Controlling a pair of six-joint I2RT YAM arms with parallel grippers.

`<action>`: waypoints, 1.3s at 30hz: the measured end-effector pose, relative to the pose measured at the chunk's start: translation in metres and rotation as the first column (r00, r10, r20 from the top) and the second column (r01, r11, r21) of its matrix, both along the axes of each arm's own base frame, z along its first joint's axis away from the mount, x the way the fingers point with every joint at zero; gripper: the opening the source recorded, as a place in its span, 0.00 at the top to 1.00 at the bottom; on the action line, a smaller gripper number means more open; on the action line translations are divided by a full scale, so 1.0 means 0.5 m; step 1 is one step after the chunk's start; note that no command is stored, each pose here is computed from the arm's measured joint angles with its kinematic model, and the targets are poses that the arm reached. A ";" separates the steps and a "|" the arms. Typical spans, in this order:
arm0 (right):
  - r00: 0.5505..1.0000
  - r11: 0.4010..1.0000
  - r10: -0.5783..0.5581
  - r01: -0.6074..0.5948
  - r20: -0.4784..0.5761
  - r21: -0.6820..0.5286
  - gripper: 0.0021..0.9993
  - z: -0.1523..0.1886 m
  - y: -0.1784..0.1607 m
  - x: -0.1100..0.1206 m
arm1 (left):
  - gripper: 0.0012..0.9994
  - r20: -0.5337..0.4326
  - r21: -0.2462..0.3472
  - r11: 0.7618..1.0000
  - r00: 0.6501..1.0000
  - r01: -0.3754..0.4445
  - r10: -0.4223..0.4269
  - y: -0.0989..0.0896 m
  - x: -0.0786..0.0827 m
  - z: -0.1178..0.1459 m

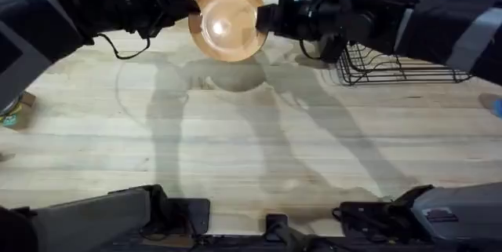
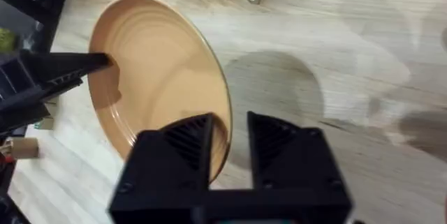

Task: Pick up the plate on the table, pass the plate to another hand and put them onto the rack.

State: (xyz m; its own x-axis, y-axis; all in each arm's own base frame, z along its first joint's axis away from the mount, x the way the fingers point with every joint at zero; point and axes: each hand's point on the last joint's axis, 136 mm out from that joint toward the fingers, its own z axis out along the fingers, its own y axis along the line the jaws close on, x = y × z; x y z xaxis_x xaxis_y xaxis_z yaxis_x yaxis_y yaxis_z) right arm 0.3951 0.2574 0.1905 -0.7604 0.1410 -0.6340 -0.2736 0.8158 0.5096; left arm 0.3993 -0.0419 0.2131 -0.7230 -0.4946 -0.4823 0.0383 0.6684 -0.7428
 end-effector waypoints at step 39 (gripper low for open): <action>0.987 0.992 0.021 -0.040 -0.160 -0.118 0.97 -0.074 -0.032 -0.060 | 0.01 -0.005 -0.012 1.000 1.000 0.000 0.000 -0.001 -0.001 0.002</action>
